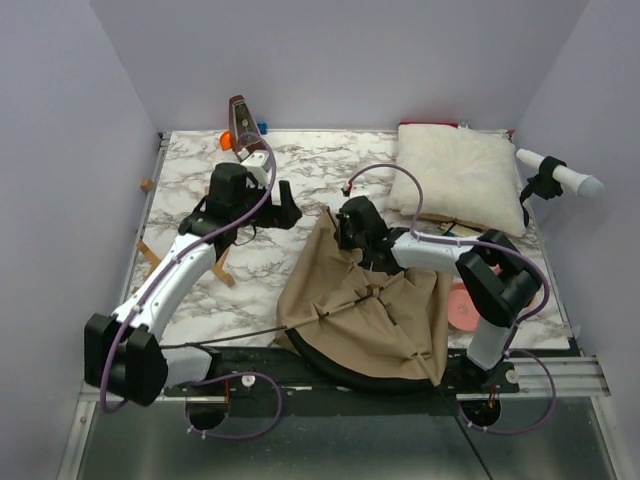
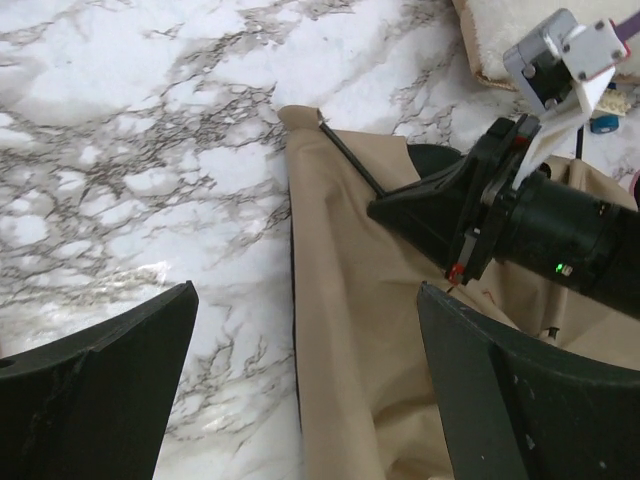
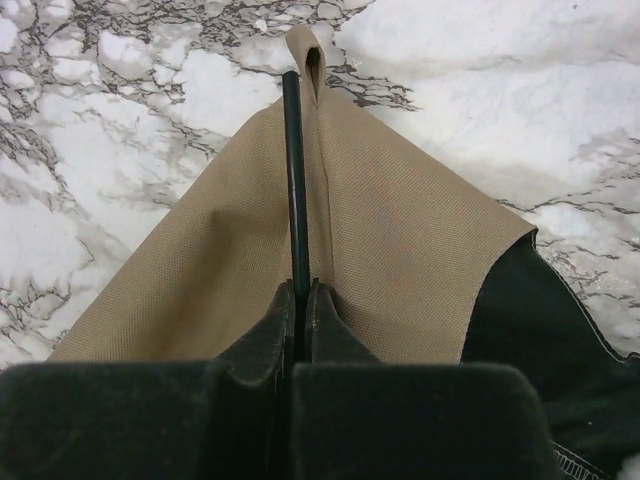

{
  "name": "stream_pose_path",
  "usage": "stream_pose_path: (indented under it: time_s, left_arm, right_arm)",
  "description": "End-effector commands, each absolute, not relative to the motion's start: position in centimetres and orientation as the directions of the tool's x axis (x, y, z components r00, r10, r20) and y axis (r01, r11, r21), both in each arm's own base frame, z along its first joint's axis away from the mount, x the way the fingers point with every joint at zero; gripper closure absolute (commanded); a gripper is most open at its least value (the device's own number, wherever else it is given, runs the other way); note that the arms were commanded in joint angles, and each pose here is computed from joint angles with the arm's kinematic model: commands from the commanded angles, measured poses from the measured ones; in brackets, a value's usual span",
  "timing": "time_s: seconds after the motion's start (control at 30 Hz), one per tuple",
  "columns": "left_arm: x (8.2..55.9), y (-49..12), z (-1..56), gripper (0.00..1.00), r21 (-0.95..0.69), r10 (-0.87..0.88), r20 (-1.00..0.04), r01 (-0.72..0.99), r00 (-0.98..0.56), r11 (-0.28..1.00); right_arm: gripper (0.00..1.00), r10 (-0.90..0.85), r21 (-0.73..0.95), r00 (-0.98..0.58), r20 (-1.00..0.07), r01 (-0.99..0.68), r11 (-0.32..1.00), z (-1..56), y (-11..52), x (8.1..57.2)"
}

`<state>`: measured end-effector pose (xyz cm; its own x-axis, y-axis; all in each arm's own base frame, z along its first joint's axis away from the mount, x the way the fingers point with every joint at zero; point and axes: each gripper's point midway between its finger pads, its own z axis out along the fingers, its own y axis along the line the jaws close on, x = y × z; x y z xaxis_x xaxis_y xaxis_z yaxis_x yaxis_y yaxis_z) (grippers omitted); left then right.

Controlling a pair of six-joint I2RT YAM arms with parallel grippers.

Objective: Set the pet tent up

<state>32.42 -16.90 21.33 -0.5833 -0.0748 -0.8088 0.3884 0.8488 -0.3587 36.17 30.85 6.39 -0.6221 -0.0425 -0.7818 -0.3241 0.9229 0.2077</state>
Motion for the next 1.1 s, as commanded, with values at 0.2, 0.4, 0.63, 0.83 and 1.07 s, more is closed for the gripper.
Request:
stream_pose_path:
  time_s: [0.2, 0.4, 0.63, 0.83, 1.07]
  left_arm:
    - [34.2, -23.5, 15.7, 0.01, -0.479, 0.034, -0.636, 0.429, -0.771, 0.766]
    - [33.5, -24.0, 11.8, 0.01, -0.456, 0.102, -0.566, 0.414, -0.818, 0.787]
    - [32.7, -24.1, 8.1, 0.25, -0.455, 0.126, -0.446, 0.346, -0.886, 0.820]
    - [32.6, -24.0, 7.0, 0.32, -0.431, 0.136, -0.426, 0.333, -0.894, 0.838]
    - [32.4, -24.2, 6.2, 0.94, -0.424, 0.150, -0.409, 0.333, -0.900, 0.842]
  right_arm:
    - [1.00, 0.052, 0.276, -0.621, -0.782, -0.270, 0.922, 6.7, 30.4, 35.1]
    - [0.99, 0.071, 0.296, -0.623, -0.779, -0.265, 0.918, 7.0, 30.5, 35.0]
    - [0.99, 0.081, 0.303, -0.629, -0.773, -0.254, 0.918, 6.8, 30.4, 34.9]
    - [1.00, 0.086, 0.309, -0.633, -0.769, -0.251, 0.917, 6.7, 30.4, 34.7]
    - [1.00, 0.084, 0.294, -0.643, -0.762, -0.228, 0.928, 6.2, 30.0, 34.9]
